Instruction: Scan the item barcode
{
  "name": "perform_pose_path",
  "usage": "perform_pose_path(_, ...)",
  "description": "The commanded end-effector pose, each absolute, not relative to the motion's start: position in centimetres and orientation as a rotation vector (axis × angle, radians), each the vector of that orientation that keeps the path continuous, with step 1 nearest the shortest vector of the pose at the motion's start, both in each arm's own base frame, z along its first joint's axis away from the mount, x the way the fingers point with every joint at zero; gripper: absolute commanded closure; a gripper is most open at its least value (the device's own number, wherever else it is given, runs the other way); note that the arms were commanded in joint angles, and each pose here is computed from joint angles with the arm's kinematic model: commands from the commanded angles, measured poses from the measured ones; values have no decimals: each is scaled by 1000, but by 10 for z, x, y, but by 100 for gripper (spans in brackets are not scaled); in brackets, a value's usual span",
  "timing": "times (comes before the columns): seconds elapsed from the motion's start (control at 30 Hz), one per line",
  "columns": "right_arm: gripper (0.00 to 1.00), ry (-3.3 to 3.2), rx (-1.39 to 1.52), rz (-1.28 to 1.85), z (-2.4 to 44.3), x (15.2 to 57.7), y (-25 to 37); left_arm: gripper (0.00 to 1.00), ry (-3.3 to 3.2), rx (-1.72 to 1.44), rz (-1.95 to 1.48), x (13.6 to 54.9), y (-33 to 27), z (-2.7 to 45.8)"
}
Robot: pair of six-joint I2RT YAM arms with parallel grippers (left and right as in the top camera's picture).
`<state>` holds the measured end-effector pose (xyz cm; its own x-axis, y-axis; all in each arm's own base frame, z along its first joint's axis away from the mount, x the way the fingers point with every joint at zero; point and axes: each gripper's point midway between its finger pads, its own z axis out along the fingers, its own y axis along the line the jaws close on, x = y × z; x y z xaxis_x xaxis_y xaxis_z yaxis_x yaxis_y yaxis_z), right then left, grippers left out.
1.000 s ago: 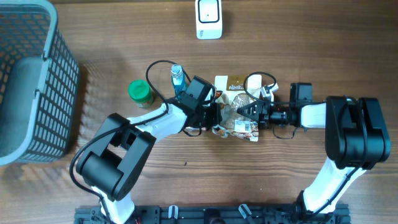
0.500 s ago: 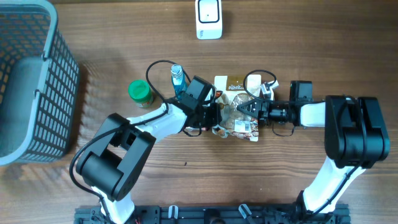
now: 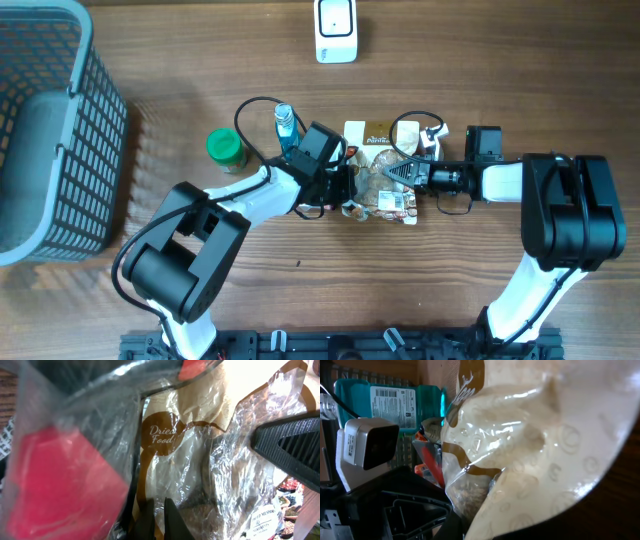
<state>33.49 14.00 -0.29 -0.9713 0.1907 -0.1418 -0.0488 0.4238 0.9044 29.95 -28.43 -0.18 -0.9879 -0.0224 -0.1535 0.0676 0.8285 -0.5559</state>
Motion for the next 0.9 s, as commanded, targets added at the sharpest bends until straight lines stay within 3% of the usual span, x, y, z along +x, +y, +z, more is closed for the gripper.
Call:
perform_pose_path(0.0,94,2659,268,1191,-67,325,107,94,2913,-26,-775,293,-267,-22)
perform_pose_path(0.13,95,2640,253,1174,-51,329,105,85,2913,-26,-775,293,-267,-22)
perform_pose_path(0.37,95,2571,331,1017,-1,347,80,57,2913,-25,-775,293,-267,-22)
perform_pose_path(0.5,95,2508,354,934,31,354,63,23,2910,-23,-778,293,-267,-21)
perform_pose_path(0.53,95,2496,374,903,37,355,57,6,2903,-21,-783,294,-268,-19)
perform_pose_path(0.57,95,2477,383,887,45,356,52,0,2892,-15,-790,295,-269,-15)
perform_pose_path(0.87,95,2386,365,929,94,348,52,0,2744,71,-815,302,-286,32)
